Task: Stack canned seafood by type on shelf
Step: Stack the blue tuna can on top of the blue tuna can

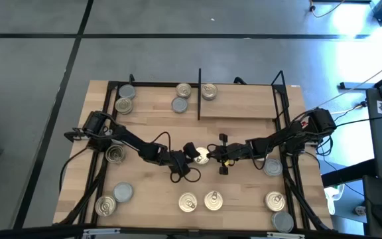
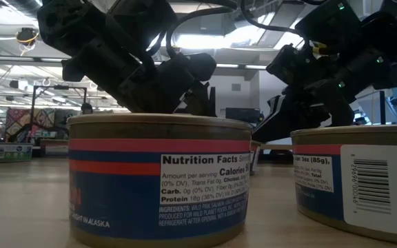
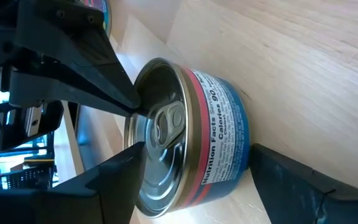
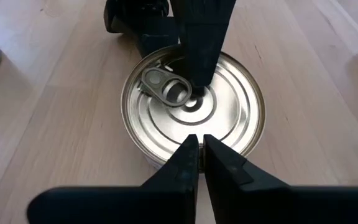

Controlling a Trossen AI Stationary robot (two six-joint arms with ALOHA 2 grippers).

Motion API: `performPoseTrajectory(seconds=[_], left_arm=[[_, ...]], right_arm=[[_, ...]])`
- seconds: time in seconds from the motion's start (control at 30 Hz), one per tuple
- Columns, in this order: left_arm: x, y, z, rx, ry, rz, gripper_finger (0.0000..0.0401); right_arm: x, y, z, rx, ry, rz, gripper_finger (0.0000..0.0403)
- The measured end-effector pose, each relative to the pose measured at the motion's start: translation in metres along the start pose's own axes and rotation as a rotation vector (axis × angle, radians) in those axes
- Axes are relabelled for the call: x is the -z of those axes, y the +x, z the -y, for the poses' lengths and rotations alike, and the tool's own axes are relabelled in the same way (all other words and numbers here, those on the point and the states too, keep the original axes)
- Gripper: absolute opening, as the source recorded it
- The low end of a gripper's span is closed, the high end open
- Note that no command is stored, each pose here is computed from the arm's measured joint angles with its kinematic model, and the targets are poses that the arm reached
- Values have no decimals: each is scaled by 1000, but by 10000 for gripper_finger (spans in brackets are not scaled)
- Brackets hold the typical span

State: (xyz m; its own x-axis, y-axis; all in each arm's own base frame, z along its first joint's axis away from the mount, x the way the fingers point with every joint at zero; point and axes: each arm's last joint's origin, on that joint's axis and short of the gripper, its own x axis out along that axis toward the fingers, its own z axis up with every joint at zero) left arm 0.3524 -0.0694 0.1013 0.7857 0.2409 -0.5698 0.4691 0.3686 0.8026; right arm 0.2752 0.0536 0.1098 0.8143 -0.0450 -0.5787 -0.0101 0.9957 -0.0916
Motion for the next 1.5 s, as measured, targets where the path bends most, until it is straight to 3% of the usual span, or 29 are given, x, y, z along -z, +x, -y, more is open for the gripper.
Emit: performPoseTrajectory(seconds=[0.37, 0.7, 1.23, 1.5], left_arm=[[4, 4, -2, 10, -7, 41, 277], [1, 4, -4, -22, -73, 61, 185], [-2, 4, -6, -49, -135, 79, 200], [1, 4, -6, -61, -127, 23, 239]], right_arm=[[1, 3, 0, 6, 2, 11, 26], [1, 3, 0, 24, 3, 13, 26], [1, 3, 1, 41, 11, 19, 26], [1, 3, 1, 42, 31, 17, 26]])
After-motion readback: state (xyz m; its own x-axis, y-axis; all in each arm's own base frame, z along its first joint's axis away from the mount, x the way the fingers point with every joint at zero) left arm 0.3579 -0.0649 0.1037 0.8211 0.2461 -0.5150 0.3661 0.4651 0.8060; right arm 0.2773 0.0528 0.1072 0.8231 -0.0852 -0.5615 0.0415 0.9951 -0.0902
